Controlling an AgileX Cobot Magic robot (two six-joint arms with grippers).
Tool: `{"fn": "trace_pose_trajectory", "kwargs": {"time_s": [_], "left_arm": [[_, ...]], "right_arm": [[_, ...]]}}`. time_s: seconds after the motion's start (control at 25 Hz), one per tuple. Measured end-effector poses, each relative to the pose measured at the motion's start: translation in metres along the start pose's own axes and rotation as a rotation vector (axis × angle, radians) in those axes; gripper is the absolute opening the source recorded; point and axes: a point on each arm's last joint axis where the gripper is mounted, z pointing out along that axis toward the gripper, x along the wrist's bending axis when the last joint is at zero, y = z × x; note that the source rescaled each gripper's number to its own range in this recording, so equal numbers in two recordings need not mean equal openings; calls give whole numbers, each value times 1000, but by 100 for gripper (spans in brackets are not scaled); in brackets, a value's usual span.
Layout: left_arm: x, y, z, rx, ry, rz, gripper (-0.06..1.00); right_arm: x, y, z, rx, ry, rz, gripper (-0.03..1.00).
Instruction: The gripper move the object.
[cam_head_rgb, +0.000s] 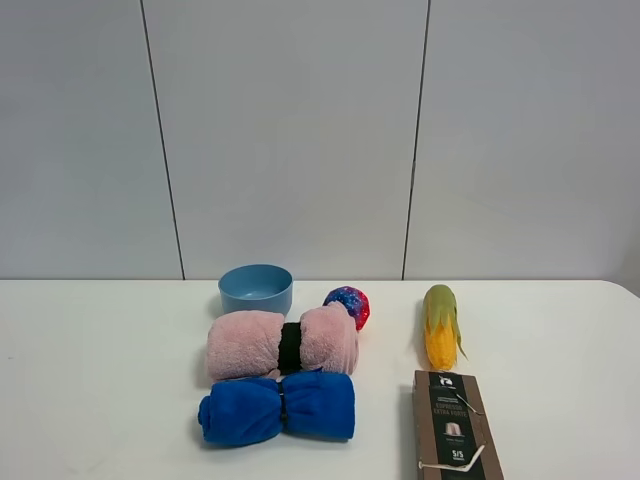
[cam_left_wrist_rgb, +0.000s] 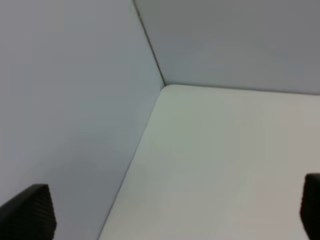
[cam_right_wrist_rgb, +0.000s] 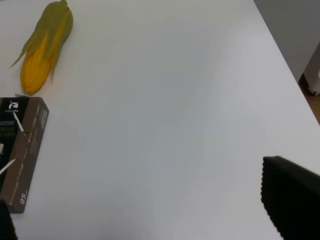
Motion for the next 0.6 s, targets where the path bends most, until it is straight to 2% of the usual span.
{"fn": "trace_pose_trajectory", "kwargs": {"time_s": [0.2,0.36,0.6], "left_arm": [[-1,-60,-58,-70,-63,-93,99],[-6,-104,-90,-104,-146,-175,99],[-10,-147,-107,-167,-172,-174,99]], "right_arm": [[0,0,0,0,0,0,100],[0,0,0,0,0,0,100],[0,0,0,0,0,0,100]]}}
